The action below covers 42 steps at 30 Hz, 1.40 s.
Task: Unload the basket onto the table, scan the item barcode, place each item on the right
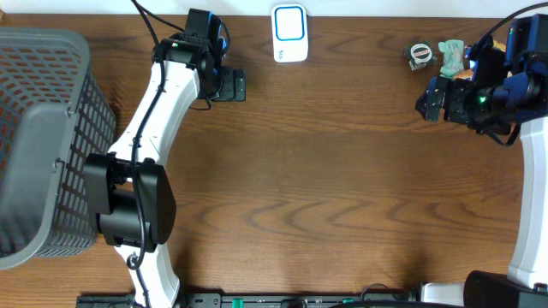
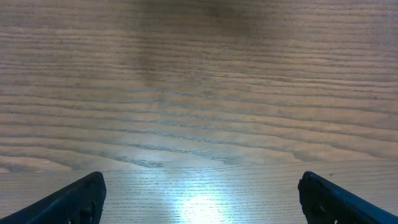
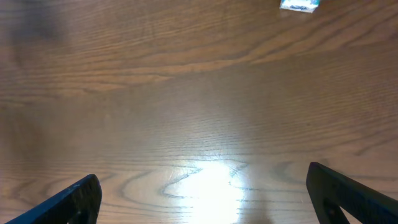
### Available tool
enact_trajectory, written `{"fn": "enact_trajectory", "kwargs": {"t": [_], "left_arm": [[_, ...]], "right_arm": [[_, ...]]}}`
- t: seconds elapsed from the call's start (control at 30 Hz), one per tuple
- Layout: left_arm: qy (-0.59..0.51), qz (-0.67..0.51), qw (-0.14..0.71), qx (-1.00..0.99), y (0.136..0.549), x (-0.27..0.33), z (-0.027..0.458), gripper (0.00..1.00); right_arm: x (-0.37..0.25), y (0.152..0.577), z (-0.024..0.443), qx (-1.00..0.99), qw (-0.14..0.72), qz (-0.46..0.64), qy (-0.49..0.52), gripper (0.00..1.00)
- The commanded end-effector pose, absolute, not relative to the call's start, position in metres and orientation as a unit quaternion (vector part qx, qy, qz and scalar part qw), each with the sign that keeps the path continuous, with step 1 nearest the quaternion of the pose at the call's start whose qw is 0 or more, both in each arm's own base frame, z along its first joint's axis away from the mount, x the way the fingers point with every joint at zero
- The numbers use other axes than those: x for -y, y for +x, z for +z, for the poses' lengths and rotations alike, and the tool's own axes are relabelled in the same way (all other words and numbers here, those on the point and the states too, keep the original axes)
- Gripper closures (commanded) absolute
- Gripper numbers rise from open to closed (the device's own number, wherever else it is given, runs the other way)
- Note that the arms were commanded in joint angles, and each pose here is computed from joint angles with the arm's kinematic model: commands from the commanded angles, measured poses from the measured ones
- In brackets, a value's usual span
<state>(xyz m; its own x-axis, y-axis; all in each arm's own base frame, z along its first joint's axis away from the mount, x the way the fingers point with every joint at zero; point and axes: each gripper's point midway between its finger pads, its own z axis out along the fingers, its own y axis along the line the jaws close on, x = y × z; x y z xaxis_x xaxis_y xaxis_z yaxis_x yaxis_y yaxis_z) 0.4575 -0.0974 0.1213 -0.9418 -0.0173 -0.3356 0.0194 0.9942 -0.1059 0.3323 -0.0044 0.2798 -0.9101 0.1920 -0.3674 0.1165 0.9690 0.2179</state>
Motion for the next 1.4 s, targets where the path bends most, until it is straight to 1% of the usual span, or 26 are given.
{"fn": "enact_trajectory", "kwargs": {"t": [0.0, 0.57, 0.73, 0.9, 1.0, 1.1, 1.13, 1.37], "left_arm": [[-0.002, -0.045, 0.166, -0.985, 0.458, 0.094, 0.116, 0.02], [-0.002, -0.045, 0.166, -0.985, 0.458, 0.094, 0.116, 0.02], [-0.002, -0.045, 0.166, -0.985, 0.458, 0.094, 0.116, 0.02], [-0.002, -0.045, 0.166, -0.985, 0.458, 0.094, 0.116, 0.02], [-0.002, -0.045, 0.166, -0.985, 0.458, 0.094, 0.116, 0.02], [-0.002, -0.045, 0.166, -0.985, 0.458, 0.094, 0.116, 0.02], [-0.002, -0.045, 0.166, -0.985, 0.458, 0.094, 0.116, 0.02], [-0.002, -0.045, 0.166, -0.985, 0.458, 0.094, 0.116, 0.02]], "right_arm": [[0.0, 0.331, 0.28, -0.973, 0.195, 0.101, 0.072, 0.01], [0.0, 0.331, 0.28, -0.973, 0.195, 0.101, 0.073, 0.01], [0.014, 0.331, 0.277, -0.975, 0.196, 0.062, 0.079, 0.01], [0.011, 0.331, 0.267, -0.977, 0.19, 0.06, 0.07, 0.01], [0.003, 0.334, 0.263, -0.972, 0.219, 0.064, 0.056, 0.01], [-0.004, 0.331, 0.258, -0.96, 0.268, 0.065, 0.041, 0.01], [-0.006, 0.326, 0.257, -0.951, 0.3, 0.066, 0.035, 0.01], [-0.015, 0.289, 0.246, -0.898, 0.434, 0.076, 0.0, 0.01]]}}
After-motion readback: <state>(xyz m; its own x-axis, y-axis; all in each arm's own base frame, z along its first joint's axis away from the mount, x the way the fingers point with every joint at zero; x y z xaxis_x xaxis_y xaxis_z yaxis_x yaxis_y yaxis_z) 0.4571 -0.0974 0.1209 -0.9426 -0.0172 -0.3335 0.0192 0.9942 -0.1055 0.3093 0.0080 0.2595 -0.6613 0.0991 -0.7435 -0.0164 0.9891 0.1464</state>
